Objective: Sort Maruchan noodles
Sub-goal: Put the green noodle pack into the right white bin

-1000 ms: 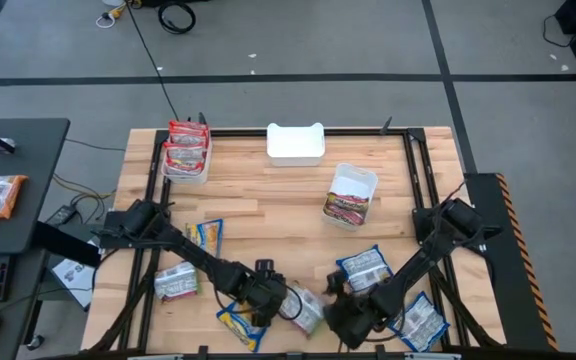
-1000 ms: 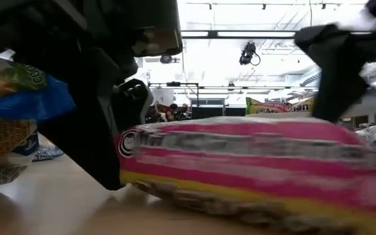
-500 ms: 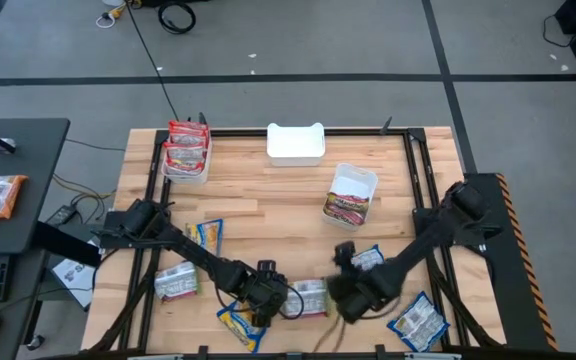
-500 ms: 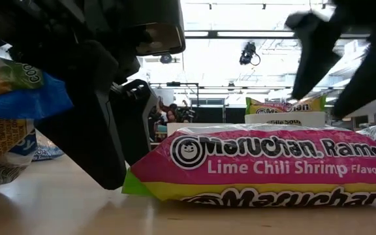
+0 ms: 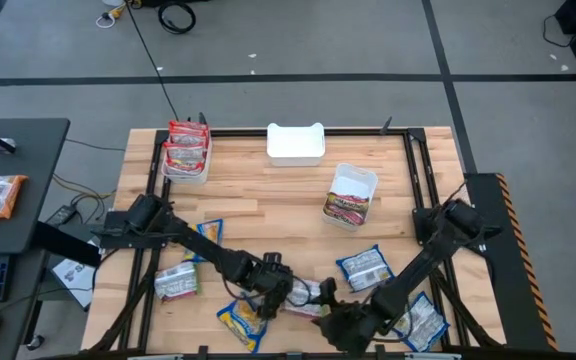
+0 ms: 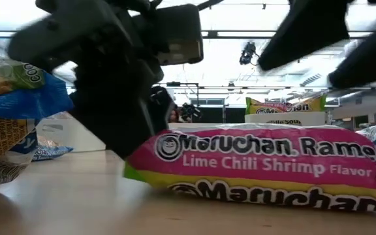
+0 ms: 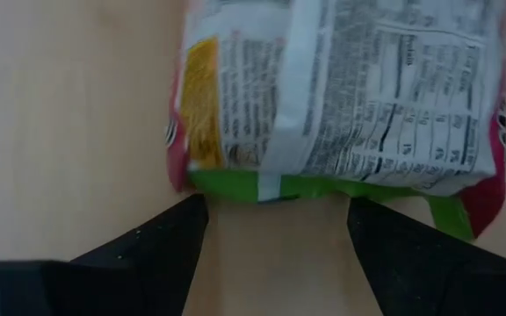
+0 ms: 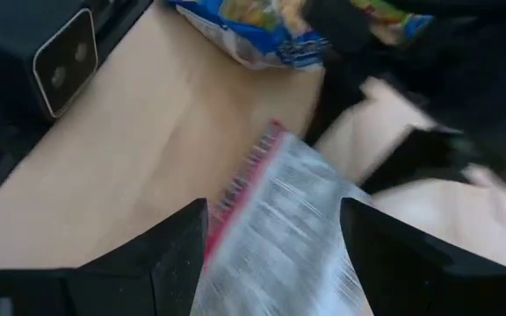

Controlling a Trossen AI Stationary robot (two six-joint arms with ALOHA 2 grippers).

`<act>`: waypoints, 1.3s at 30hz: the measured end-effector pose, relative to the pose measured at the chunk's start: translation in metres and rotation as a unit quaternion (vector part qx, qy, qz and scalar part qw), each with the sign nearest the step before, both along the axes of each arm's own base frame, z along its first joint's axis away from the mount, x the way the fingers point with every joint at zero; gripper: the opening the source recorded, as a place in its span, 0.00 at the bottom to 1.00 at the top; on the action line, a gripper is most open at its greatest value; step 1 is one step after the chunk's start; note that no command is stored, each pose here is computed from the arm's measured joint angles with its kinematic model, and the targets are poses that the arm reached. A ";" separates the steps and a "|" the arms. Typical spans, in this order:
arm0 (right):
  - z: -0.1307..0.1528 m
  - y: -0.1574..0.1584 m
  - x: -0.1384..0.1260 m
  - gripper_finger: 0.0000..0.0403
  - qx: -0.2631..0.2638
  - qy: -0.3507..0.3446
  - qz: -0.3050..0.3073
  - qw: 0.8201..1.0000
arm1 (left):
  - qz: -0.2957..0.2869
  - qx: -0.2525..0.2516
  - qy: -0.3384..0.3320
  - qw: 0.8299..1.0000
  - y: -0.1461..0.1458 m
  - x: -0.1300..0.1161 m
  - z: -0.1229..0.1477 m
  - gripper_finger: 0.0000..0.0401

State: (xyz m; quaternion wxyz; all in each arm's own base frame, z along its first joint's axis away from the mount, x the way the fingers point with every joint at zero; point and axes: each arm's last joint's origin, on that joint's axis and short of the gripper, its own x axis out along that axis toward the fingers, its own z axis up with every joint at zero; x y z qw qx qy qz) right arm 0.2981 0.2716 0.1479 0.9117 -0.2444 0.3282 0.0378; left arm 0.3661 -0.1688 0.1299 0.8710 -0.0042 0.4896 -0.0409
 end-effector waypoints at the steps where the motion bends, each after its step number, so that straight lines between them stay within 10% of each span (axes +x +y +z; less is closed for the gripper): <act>1: -0.007 0.001 0.003 0.65 0.006 -0.002 -0.004 1.000 | 0.003 0.001 -0.002 1.000 0.002 0.001 0.000 0.71; 18: -0.030 -0.035 -0.013 0.65 -0.184 0.151 -0.113 0.965 | -0.002 -0.009 0.014 1.000 0.005 0.000 -0.001 0.71; 39: -0.047 -0.054 -0.019 0.46 -0.144 0.132 -0.128 0.972 | 0.012 0.029 0.031 0.999 0.012 -0.008 0.011 0.71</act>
